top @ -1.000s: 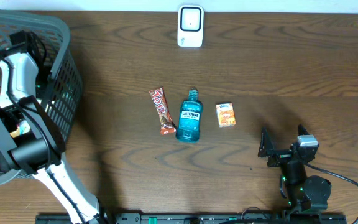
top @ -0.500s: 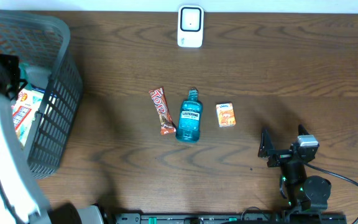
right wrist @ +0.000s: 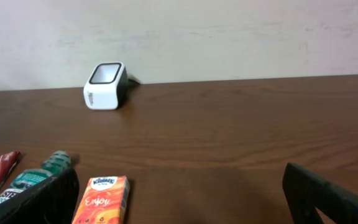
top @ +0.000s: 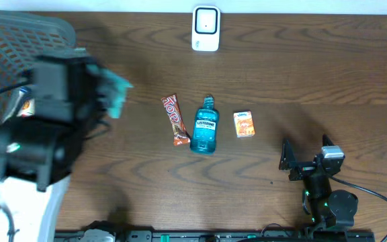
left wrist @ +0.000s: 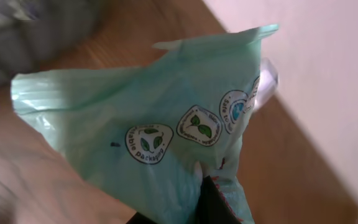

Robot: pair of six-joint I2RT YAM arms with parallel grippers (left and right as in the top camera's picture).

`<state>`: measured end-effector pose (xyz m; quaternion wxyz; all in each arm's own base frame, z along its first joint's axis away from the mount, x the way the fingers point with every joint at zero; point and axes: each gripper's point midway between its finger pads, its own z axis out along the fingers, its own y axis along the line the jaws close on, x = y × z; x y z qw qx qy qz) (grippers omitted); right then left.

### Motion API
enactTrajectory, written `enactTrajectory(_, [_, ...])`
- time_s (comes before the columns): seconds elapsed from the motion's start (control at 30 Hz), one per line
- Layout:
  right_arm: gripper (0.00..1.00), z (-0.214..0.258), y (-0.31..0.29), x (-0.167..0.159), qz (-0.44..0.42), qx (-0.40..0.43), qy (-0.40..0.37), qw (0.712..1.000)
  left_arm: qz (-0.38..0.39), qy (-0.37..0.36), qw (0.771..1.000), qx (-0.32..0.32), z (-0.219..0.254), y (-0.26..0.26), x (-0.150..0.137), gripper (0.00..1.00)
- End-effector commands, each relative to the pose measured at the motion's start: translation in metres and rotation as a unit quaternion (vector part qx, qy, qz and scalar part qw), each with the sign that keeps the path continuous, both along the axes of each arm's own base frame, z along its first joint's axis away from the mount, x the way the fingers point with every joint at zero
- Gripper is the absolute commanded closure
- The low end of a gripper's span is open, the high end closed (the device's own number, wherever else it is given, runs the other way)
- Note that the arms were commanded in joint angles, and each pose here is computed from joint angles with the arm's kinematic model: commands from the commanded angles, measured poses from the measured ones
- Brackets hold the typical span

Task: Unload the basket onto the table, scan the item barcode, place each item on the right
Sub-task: 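Grasp the mint-green wipes pack and place it between bottle and Kleenex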

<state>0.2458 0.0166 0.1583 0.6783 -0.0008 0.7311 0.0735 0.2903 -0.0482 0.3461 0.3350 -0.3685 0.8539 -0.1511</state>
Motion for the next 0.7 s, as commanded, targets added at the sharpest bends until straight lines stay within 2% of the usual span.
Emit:
enactTrajectory(0.0, [0.01,-0.001,0.002,0.0,0.003,-0.005,0.0,1.0,-0.087,0.055,0.994,0.028,-0.038,-0.055,0.002,0.92])
enactTrajectory(0.27, [0.01,-0.001,0.002,0.0,0.003,-0.005,0.0,1.0,-0.178,0.153,0.97,0.066,-0.127,-0.156,0.008,0.93])
enactTrajectory(0.4, [0.01,-0.001,0.002,0.0,0.003,-0.005,0.0,1.0,-0.223,0.194,0.95,0.1,-0.192,-0.211,0.012,0.93])
enactTrajectory(0.67, [0.01,-0.001,0.002,0.0,0.003,-0.005,0.0,1.0,-0.256,0.245,0.924,0.144,-0.276,-0.251,0.004,0.93])
